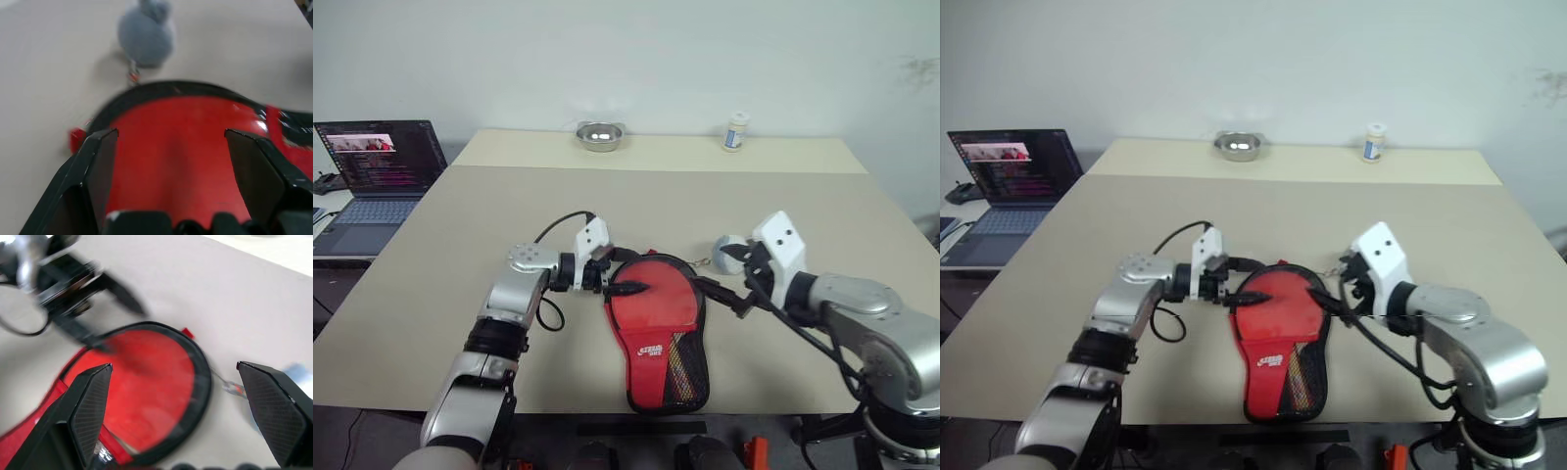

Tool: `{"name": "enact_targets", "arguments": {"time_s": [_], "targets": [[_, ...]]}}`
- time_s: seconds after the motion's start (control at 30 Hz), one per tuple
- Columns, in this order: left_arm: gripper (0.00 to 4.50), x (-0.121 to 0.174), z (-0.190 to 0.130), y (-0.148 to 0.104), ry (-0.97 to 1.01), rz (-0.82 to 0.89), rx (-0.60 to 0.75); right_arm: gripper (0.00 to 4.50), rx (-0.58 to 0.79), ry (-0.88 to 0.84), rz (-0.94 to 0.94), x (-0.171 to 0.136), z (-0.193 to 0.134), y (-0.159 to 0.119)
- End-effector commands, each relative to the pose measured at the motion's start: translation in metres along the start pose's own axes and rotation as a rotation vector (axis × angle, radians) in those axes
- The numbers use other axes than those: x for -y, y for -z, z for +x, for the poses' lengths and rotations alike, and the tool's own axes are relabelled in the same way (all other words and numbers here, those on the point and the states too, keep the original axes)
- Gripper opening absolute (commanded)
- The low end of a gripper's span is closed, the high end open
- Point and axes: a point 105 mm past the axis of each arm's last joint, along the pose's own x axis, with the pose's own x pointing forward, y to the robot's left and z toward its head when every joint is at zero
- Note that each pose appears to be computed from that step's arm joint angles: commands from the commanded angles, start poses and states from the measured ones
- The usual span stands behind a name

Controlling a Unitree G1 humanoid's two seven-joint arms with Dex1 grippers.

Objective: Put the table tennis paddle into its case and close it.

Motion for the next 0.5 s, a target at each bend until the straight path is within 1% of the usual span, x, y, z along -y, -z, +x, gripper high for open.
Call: {"name": "enact_targets", "arguments": {"time_s": [0.03,0.1,0.17,0.27,0.37,0.5], "targets": [[3.78,0.008,0.014,-0.012,0.012,0.050,0.032,4.50,0.005,0.092,-0.034,0.023,-0.009,-0.001],[3.78,0.011,0.027,-0.001,0.020,0.016,0.026,4.50,0.007,0.119,-0.036,0.030,-0.007,0.000],[3.78,0.012,0.038,0.015,0.017,0.029,-0.018,4.50,0.022,0.185,-0.050,0.042,-0.002,-0.001],[3.78,0.003,0.047,0.031,-0.029,0.041,-0.060,4.50,0.040,0.249,-0.040,0.053,0.007,0.001],[3.78,0.000,0.052,0.043,-0.039,0.074,-0.097,4.50,0.044,0.257,-0.031,0.055,0.014,0.004],[3.78,0.001,0.056,0.051,-0.031,0.068,-0.106,4.50,0.054,0.242,-0.016,0.050,0.027,0.005]]}}
